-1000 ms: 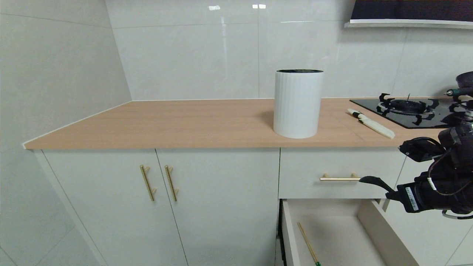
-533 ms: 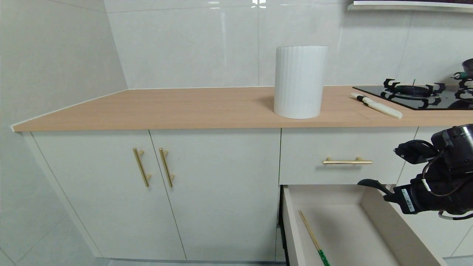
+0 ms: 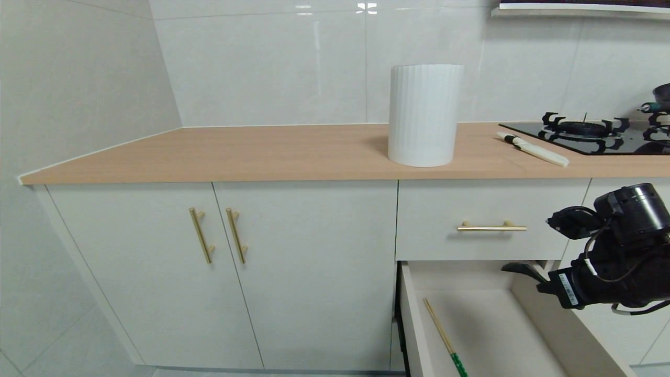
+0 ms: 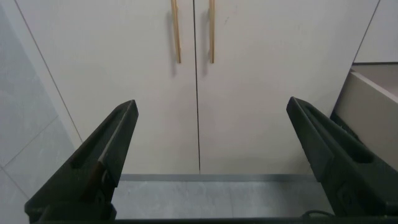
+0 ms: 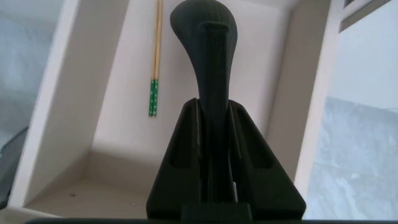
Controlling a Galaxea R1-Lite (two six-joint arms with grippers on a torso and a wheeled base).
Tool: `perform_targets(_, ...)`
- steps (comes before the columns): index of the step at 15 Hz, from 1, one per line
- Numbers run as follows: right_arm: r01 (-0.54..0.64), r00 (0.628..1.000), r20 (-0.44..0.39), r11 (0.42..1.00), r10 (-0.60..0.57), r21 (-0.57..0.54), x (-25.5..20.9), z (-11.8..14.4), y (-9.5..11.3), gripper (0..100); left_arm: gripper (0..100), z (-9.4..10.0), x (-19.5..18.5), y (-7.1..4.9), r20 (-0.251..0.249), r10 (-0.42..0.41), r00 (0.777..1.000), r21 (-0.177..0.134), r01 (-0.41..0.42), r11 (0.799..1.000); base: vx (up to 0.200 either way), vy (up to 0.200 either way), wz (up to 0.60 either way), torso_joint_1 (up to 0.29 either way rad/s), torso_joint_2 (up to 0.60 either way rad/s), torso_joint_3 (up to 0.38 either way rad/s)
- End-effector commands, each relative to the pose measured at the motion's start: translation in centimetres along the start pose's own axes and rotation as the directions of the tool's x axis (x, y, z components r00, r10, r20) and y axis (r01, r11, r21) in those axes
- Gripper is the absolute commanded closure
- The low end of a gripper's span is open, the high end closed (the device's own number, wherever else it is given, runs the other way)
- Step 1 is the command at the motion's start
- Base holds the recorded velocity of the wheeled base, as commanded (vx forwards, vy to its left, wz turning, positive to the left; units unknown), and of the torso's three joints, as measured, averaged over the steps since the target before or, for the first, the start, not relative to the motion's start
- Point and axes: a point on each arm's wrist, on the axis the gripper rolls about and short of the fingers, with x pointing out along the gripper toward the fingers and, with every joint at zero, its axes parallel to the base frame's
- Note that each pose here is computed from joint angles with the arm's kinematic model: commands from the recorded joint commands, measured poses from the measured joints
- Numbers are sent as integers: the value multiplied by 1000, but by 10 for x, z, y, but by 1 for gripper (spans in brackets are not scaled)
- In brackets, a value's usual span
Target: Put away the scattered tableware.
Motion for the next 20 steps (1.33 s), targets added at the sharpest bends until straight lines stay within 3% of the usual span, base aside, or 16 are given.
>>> perform_targets(1, -4, 998, -60, 1000, 4, 2, 28, -2, -1, 100, 0, 0, 0, 0, 1, 0, 1000, 0, 0, 1000, 0, 0, 0, 0, 0, 0)
perform_targets(4, -9, 996, -84, 1000, 10, 13, 65, -2, -1, 100, 0, 0, 0, 0, 1, 0, 1000, 0, 0, 1000, 0, 0, 0, 0, 0, 0)
perform_targets(5, -11, 989, -146, 1000, 14, 19, 95, -10, -2, 100, 0, 0, 0, 0, 1, 0, 1000, 0, 0, 1000, 0, 0, 0, 0, 0, 0)
perform_targets(8, -4, 981, -196, 999, 14, 50, 140, -22, -3, 100, 0, 0, 0, 0, 1, 0, 1000, 0, 0, 1000, 0, 0, 0, 0, 0, 0)
perform_targets(15, 49, 967, -251, 998, -40, 28, 190, -48, 0, 100, 0, 0, 0, 0, 1, 0, 1000, 0, 0, 1000, 0, 0, 0, 0, 0, 0)
perform_targets(20, 72, 969, -237, 997, -68, 9, 202, -50, 4, 100, 0, 0, 0, 0, 1, 0, 1000, 0, 0, 1000, 0, 0, 0, 0, 0, 0)
